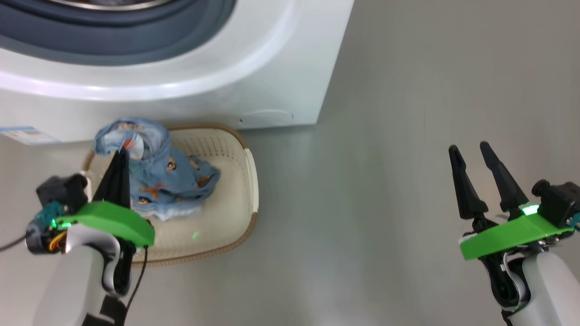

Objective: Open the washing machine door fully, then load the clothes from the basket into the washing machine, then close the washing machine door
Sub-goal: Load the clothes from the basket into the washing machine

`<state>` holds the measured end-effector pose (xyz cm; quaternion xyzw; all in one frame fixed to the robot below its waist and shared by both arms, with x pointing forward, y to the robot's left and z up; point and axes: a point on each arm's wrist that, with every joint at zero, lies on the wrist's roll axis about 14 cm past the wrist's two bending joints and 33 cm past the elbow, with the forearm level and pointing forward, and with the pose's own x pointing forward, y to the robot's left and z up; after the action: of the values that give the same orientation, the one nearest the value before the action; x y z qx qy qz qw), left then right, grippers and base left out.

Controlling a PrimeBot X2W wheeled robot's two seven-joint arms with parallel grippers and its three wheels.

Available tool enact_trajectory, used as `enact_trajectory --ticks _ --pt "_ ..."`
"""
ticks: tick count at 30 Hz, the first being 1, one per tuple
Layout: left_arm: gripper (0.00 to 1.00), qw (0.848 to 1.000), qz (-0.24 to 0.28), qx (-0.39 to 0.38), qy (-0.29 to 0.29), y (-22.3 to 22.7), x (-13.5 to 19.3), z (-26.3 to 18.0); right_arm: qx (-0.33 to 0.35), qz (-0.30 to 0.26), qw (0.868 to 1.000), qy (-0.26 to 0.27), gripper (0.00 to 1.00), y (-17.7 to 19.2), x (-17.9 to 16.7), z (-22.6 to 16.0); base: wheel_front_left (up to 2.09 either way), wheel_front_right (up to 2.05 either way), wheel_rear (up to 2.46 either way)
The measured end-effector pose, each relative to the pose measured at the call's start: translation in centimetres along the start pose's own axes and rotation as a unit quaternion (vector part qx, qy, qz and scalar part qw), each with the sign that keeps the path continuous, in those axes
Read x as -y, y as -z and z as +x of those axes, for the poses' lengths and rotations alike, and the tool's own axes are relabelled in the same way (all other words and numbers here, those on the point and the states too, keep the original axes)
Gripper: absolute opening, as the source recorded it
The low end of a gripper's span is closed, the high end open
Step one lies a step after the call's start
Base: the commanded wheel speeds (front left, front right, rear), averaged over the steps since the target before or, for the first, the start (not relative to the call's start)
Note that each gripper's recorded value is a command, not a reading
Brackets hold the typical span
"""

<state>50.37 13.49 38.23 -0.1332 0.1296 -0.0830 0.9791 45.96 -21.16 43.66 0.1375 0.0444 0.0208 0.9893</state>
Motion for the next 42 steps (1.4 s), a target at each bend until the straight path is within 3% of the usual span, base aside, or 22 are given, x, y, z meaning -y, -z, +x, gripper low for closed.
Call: enact_trajectory --ticks 11,27,42 --pt "0.0 0.997 0.025 0.073 -0.014 -4.7 -0.3 -4.6 0.017 -0.004 1.0 -0.006 1.0 -1.9 -0.5 -2.4 0.0 0.0 0.0" --pt "0.0 0.988 0.04 0.136 -0.057 -7.3 -1.4 -12.5 0.029 -0.005 1.0 0.009 1.0 -3.2 0.2 -6.2 0.0 0.0 0.0" --pt "0.0 0.988 0.03 0.139 -0.059 -7.1 -1.0 -12.3 0.022 -0.001 1.0 0.021 1.0 -2.5 0.8 -6.3 0.0 0.0 0.0"
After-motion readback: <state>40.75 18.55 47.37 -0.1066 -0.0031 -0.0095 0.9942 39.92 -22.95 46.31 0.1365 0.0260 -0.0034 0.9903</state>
